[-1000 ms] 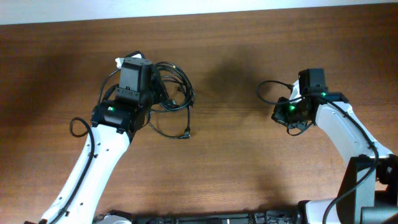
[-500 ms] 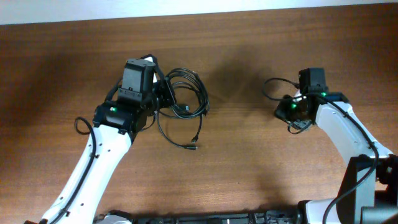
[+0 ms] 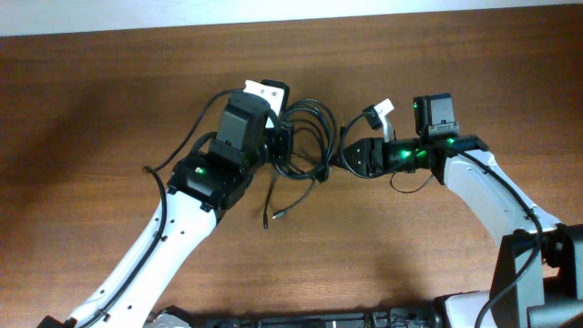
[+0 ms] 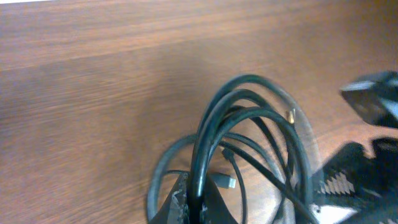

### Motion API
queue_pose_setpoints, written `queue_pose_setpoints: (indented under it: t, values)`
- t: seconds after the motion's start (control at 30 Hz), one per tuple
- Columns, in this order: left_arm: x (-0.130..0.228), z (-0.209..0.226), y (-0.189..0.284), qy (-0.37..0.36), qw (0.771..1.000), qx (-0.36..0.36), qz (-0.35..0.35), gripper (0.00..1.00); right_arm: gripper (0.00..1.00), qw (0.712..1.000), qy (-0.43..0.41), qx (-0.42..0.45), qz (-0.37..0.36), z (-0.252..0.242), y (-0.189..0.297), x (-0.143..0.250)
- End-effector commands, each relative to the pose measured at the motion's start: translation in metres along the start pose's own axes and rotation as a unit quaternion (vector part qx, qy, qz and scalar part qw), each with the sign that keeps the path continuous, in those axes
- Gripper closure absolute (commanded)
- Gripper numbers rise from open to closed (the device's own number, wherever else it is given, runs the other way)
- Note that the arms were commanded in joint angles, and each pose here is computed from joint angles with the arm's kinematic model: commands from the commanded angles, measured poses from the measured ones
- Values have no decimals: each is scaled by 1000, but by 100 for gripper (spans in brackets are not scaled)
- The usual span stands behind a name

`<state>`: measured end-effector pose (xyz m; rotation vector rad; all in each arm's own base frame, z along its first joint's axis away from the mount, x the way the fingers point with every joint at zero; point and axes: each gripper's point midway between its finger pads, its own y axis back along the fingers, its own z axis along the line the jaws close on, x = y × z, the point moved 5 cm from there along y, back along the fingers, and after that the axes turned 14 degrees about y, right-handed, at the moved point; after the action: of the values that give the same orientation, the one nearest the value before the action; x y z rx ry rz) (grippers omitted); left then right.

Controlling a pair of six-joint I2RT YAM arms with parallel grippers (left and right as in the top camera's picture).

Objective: Untangle cables

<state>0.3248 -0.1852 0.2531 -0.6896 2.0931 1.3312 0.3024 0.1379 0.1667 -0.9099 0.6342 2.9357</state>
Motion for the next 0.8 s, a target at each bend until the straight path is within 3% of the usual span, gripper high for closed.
queue_pose_setpoints:
  t: [0.0,0.07,0.23,0.3,0.4,0.43,0.5,0.57,0.6,0.67,0.77]
  values:
    - [-11,23,6,76,991,-97,-53,100,36,1000,17,21,0,0,0,-2]
    - [-7,32,7,125,982,-126,-58,100,36,999,-4,41,1,-5,0,-2]
    - [5,2,3,104,994,-15,12,100,48,993,108,49,11,9,-30,-11]
    - [10,-4,3,91,995,4,27,100,62,989,119,82,13,4,-35,-12]
    - [10,-5,3,90,996,4,27,100,93,990,116,81,13,4,-35,-12]
    - [10,-5,3,90,996,4,27,100,96,991,110,81,13,4,-35,-12]
    - [5,3,3,90,996,-29,5,100,96,991,90,94,21,0,-33,-7]
    - [-2,11,6,95,994,-56,-24,100,96,980,11,193,40,-26,-21,6]
    - [-8,14,11,98,992,-68,-42,100,96,963,-40,260,51,-42,-9,16]
    - [-29,28,37,108,982,-108,-112,100,96,903,-149,397,66,-74,32,40]
    - [-39,33,58,135,972,-119,-153,100,96,884,-202,419,40,-87,58,44]
